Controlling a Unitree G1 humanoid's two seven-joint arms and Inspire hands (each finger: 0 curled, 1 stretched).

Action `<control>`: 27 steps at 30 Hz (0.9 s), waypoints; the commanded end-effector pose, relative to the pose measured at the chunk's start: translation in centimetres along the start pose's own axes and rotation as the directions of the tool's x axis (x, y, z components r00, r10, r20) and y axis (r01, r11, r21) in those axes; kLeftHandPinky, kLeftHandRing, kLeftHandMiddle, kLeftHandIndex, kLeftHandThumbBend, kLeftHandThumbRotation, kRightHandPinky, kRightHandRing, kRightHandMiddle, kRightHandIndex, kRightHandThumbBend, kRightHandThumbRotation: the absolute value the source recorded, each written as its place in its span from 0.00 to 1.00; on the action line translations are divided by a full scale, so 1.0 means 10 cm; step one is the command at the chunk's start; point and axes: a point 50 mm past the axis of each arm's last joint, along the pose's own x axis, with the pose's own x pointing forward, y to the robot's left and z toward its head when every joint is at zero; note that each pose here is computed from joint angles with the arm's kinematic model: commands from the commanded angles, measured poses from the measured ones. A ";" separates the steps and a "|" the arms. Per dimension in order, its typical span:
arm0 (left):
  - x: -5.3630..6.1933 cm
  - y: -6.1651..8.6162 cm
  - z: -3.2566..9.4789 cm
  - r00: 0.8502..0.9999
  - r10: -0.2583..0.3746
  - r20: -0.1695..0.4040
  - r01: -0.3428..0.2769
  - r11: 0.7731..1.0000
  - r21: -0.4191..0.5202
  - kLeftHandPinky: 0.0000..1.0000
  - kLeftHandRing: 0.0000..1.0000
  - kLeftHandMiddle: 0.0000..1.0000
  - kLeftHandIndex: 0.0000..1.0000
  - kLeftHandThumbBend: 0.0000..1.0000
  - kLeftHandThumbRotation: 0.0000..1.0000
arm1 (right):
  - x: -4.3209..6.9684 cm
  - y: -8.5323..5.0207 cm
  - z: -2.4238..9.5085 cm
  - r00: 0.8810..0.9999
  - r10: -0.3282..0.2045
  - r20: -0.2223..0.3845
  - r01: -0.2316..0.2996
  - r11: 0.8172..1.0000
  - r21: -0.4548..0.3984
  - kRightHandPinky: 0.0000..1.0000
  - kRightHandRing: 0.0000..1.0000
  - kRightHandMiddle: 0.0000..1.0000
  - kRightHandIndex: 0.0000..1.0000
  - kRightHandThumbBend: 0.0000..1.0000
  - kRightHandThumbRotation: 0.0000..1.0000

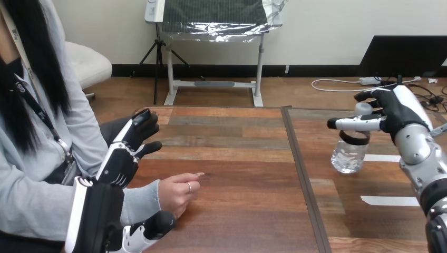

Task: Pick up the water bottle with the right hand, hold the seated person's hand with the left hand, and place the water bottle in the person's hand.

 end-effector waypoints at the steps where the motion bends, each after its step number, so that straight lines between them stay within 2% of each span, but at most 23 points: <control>1: 0.10 0.03 0.11 0.995 0.005 0.096 -0.006 1.000 0.009 0.78 0.87 0.88 0.88 1.00 0.75 | -0.02 0.17 0.01 0.999 0.041 0.005 -0.041 0.999 0.008 0.65 0.73 0.76 0.80 0.91 0.31; 18: 0.07 0.06 0.13 0.994 0.000 0.112 0.000 1.000 0.002 0.81 0.88 0.88 0.87 1.00 0.71 | -0.04 0.28 -0.03 0.998 0.055 -0.014 -0.054 0.998 0.038 0.64 0.72 0.76 0.80 0.87 0.24; 27: 0.06 0.08 0.15 0.993 -0.002 0.114 0.001 1.000 0.006 0.81 0.88 0.88 0.87 0.99 0.70 | -0.06 0.33 -0.06 0.998 0.067 -0.022 -0.066 0.996 0.061 0.65 0.73 0.77 0.80 0.83 0.16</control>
